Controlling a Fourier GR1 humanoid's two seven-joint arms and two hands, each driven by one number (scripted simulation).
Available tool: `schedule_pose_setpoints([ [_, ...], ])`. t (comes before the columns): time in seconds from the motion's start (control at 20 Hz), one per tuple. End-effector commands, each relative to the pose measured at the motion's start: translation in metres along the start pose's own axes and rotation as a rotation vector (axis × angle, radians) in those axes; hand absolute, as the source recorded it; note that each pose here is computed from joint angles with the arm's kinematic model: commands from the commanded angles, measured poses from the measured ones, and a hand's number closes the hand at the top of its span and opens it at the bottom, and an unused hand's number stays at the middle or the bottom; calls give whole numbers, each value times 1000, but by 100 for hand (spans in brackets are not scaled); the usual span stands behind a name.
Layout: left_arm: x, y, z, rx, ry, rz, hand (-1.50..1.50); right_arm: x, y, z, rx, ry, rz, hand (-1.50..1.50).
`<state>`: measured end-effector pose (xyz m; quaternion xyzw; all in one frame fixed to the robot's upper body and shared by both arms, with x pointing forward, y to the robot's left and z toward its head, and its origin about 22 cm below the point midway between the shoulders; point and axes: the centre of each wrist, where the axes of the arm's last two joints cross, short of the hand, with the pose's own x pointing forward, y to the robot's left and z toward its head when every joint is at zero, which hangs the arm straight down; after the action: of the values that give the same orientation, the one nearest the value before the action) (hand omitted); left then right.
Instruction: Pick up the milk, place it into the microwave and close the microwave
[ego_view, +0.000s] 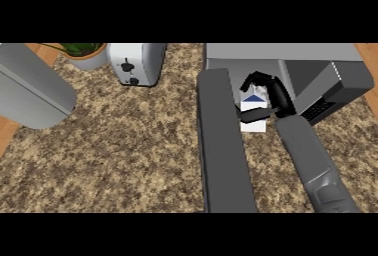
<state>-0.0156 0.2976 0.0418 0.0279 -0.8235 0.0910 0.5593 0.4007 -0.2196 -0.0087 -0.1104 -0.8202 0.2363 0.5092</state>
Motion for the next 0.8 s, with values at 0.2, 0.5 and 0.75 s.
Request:
schedule_pose_setpoints([
  [0.2, -11, 6, -9, -40, 19, 21, -150, 10, -2, -32, -57, 78, 141, 150],
  [0.5, -23, 10, -22, -57, 9, 27, -150, 14, -13, -44, -186, 193, 206, 150],
  [0.75, -31, 22, -33, -74, 24, 24, -150, 14, -24, -47, -334, 234, 198, -150],
])
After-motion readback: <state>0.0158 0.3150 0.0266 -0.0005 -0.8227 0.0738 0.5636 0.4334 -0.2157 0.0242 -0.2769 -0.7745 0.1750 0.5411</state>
